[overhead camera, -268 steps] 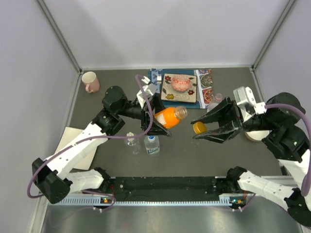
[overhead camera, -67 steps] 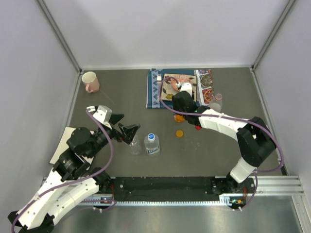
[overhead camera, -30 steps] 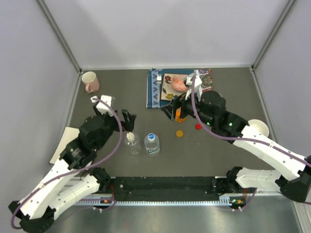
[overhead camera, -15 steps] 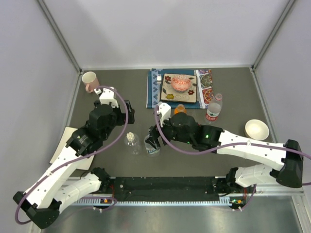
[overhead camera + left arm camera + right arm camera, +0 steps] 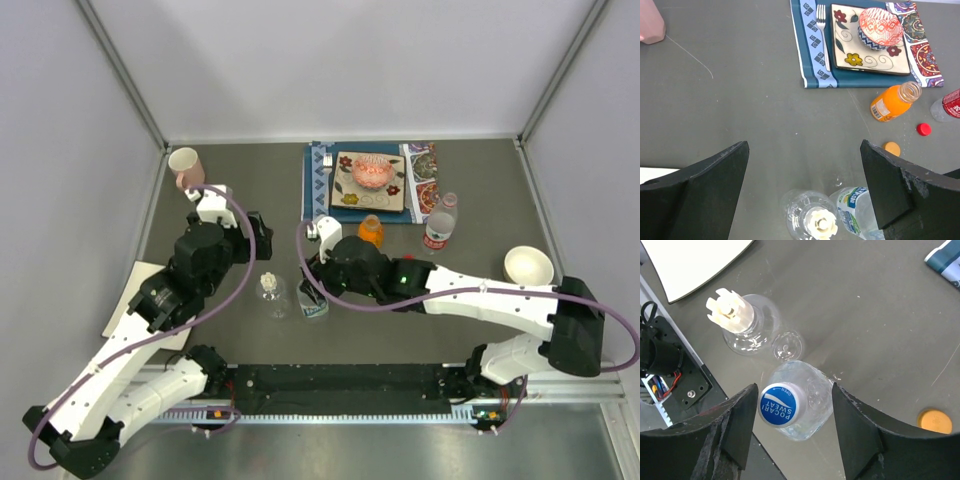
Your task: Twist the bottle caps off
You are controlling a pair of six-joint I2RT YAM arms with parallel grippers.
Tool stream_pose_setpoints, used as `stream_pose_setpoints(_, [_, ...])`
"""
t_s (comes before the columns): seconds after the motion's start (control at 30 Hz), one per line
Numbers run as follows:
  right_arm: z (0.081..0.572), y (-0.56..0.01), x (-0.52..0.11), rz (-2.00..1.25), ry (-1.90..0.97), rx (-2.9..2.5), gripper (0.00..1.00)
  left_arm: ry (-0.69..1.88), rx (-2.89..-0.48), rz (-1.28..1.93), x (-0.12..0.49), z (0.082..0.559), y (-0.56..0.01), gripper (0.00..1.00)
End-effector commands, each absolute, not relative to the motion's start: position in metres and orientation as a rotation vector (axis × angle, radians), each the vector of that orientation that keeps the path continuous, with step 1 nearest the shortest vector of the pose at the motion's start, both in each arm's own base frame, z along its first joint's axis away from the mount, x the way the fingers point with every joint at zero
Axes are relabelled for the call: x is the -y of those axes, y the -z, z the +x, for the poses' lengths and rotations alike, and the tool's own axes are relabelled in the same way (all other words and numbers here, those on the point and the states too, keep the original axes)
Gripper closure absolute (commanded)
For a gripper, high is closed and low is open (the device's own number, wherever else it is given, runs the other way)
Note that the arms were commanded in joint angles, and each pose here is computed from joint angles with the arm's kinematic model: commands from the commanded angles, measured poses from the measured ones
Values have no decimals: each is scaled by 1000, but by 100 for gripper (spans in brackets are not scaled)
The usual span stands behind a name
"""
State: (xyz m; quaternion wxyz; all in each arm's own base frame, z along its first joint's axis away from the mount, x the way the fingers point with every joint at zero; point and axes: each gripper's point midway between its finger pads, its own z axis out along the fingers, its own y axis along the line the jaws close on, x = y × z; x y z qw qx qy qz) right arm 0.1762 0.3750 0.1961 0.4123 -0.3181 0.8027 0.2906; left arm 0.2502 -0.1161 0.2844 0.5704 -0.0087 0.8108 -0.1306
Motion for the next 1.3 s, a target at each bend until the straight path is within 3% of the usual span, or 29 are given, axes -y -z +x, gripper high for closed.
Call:
stream_pose_setpoints(0.0, [176, -203, -383, -767, -757, -2004, 41, 316, -1886, -40, 113, 249, -286, 1])
stream_pose_setpoints(0.23, [174, -200, -377, -754, -751, -2017, 65, 322, -1889, -37, 114, 248, -283, 1])
stream_pose_setpoints(0.5, [180, -249, -340, -664, -697, -1934, 78, 347, -1826, -27, 118, 253, -306, 1])
stream_pose_setpoints(0.6, [191, -280, -308, -574, -594, -1888, 90, 384, -1759, -13, 122, 255, -330, 1])
stream_pose_setpoints(0.63, [196, -292, -296, -532, -568, -1883, 100, 408, -1734, -2, 125, 254, -338, 1])
stream_pose_setpoints(0.73, [214, -325, -267, -358, -624, -1873, 100, 562, -1620, 105, 151, 247, -369, 1])
stream_pose_setpoints(0.9, [211, -363, -255, -270, -916, -1831, 100, 1024, -1389, 512, 226, 191, -414, 1])
stream_pose_setpoints(1.03, [196, -402, -256, -257, -1123, -1717, 100, 1283, -1215, 683, 253, 159, -446, 1])
stream_pose_setpoints(1.27, [182, -442, -254, -247, -1316, -1591, 100, 1450, -1129, 826, 271, 153, -445, 1])
